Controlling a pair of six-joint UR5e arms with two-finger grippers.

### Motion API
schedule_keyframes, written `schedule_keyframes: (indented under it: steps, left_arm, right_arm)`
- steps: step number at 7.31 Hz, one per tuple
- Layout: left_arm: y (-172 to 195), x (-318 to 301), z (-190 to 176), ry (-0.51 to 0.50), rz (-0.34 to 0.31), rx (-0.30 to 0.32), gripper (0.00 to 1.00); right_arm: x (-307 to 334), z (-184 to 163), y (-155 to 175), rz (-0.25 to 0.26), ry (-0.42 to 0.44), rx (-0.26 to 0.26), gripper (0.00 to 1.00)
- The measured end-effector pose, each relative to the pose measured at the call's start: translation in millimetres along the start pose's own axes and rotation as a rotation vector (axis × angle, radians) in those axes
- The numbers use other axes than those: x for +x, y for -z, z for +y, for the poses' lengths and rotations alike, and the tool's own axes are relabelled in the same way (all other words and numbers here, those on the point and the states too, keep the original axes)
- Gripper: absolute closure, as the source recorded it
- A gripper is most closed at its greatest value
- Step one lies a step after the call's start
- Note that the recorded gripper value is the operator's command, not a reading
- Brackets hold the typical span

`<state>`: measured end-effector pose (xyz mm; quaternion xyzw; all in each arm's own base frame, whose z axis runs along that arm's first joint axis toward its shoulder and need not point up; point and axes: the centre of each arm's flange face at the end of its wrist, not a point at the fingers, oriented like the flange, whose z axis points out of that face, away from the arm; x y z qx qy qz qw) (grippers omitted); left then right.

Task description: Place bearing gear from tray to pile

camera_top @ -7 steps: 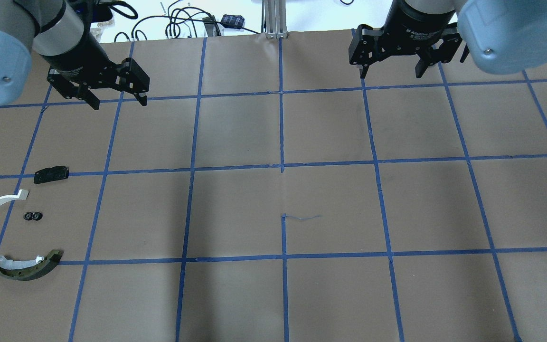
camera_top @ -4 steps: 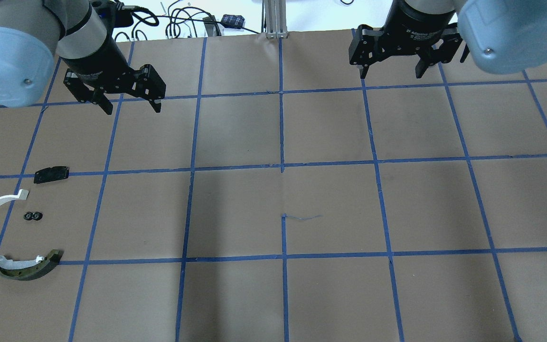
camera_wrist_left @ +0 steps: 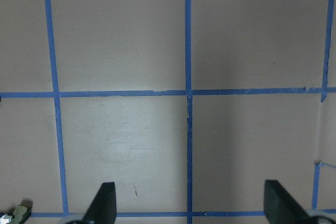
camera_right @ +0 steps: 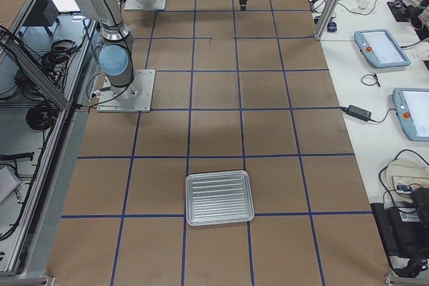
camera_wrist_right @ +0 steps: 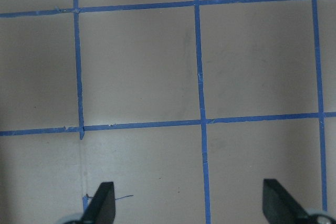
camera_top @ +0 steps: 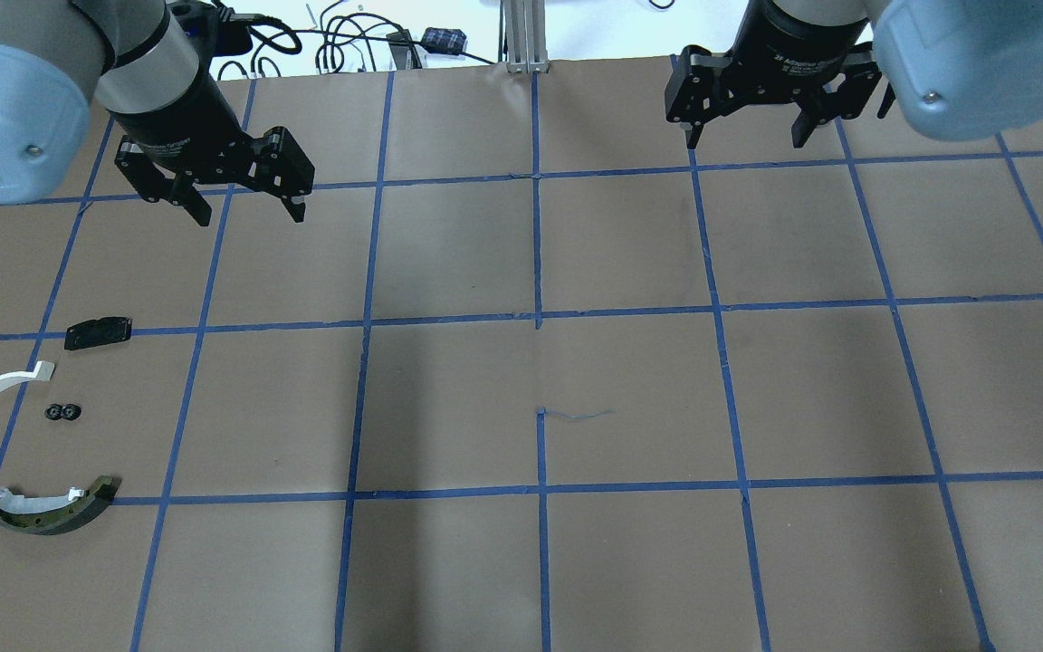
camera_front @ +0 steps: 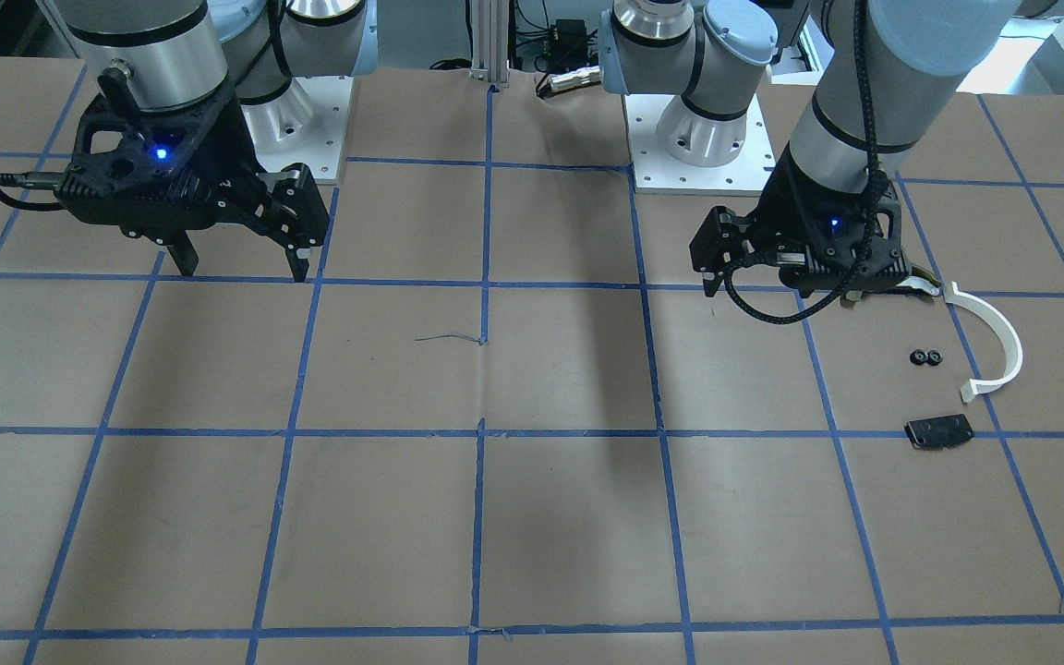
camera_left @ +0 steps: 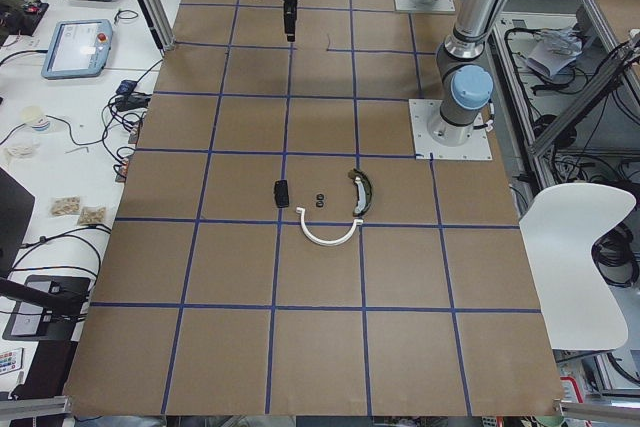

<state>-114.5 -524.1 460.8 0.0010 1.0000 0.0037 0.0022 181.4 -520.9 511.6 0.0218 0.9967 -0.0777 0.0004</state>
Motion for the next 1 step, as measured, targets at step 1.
schedule_keyframes:
  steps: [1]
  left_arm:
    - [0.5, -0.1, 1.7, 0.000, -0.001, -0.006, 0.00]
  right_arm:
    - [0.0, -0.1, -0.1, 0.000, 0.000, 0.000, 0.00]
